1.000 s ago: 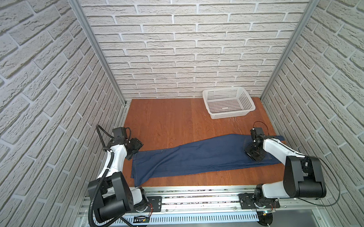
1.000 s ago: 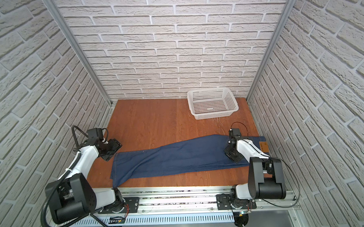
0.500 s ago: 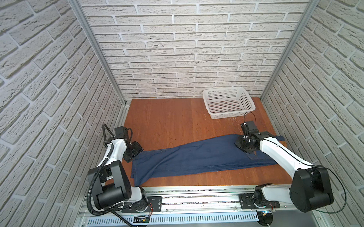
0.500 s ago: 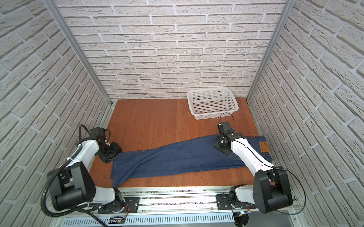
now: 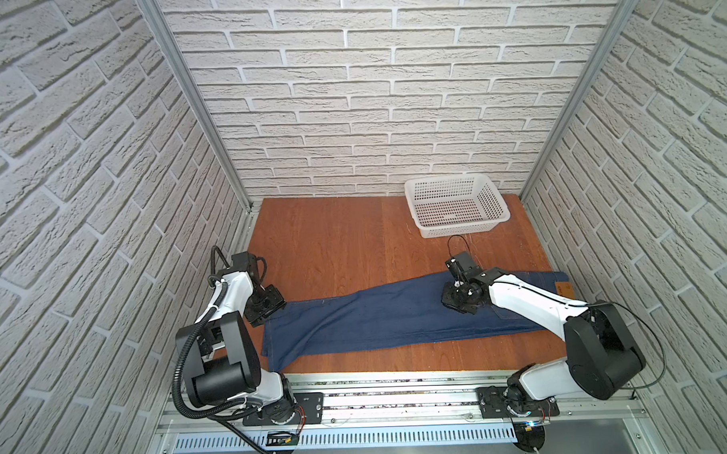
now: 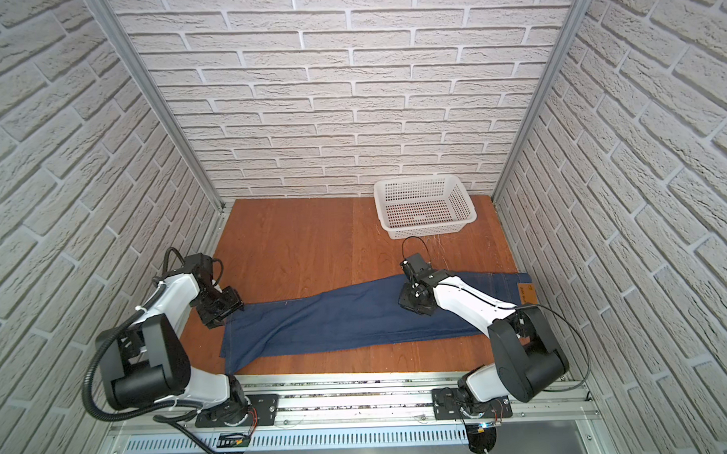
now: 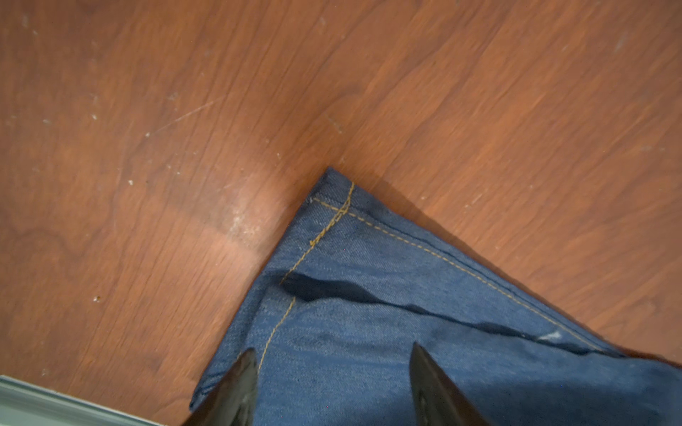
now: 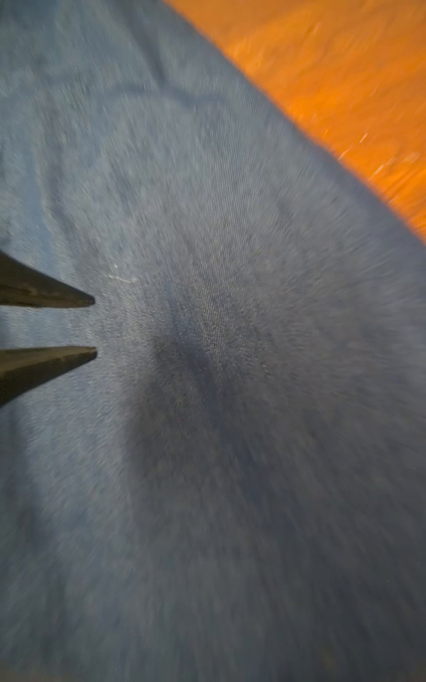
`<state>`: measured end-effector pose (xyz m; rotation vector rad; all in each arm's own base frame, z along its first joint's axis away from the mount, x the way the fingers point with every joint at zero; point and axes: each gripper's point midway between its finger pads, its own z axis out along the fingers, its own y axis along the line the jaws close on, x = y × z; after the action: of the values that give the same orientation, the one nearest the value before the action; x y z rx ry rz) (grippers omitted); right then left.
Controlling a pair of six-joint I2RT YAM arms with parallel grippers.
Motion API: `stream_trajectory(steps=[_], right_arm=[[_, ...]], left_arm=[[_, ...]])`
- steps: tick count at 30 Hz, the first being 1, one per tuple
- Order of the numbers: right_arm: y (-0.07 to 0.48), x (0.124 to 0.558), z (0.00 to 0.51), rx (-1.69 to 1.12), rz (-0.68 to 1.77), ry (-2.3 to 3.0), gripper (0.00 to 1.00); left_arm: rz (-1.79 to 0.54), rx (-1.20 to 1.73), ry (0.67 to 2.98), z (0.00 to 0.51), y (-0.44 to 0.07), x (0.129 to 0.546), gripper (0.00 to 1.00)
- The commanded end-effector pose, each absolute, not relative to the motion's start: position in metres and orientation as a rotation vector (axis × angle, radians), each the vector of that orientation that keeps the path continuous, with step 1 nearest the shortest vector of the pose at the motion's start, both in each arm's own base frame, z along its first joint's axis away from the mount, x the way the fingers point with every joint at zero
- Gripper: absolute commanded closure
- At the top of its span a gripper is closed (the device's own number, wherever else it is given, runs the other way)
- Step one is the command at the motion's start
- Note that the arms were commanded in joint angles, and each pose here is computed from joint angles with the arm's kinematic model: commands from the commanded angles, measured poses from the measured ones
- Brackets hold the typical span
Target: Fold and stack the trousers
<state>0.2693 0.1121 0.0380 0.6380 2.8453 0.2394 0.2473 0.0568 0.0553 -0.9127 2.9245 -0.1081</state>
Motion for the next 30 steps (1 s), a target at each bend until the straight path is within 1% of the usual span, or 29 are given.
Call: stream_trajectory(steps=[1, 4, 10, 19, 24, 27, 30], right_arm=[[0.115, 0.266, 0.018, 0.649, 0.227, 2.888, 0.81], [0.12, 0.263, 0.001, 0.685, 0.234, 2.938, 0.84], [0.123, 0.266, -0.021, 0.763, 0.226, 2.967, 0.85], [0.107, 0.282, -0.021, 0.894, 0.165, 2.896, 0.85], [0.094, 0.29, -0.017, 0.957, 0.12, 2.86, 0.85], [0.086, 0.292, -0.016, 0.981, 0.096, 2.85, 0.85], [0.083, 0.292, -0.013, 0.976, 0.084, 2.846, 0.85]], left_arm=[[-0.08, -0.945, 2.983, 0.046, 0.053, 0.236, 0.35], [-0.074, -0.965, 2.975, 0.042, 0.05, 0.236, 0.35], [-0.084, -0.958, 2.962, 0.034, 0.049, 0.249, 0.33], [-0.221, -0.844, 2.907, 0.026, 0.043, 0.316, 0.35], [-0.21, -0.761, 2.907, 0.039, 0.048, 0.346, 0.34], [-0.16, -0.739, 2.9, 0.053, 0.059, 0.348, 0.31], [-0.127, -0.763, 2.894, 0.068, 0.072, 0.338, 0.29]])
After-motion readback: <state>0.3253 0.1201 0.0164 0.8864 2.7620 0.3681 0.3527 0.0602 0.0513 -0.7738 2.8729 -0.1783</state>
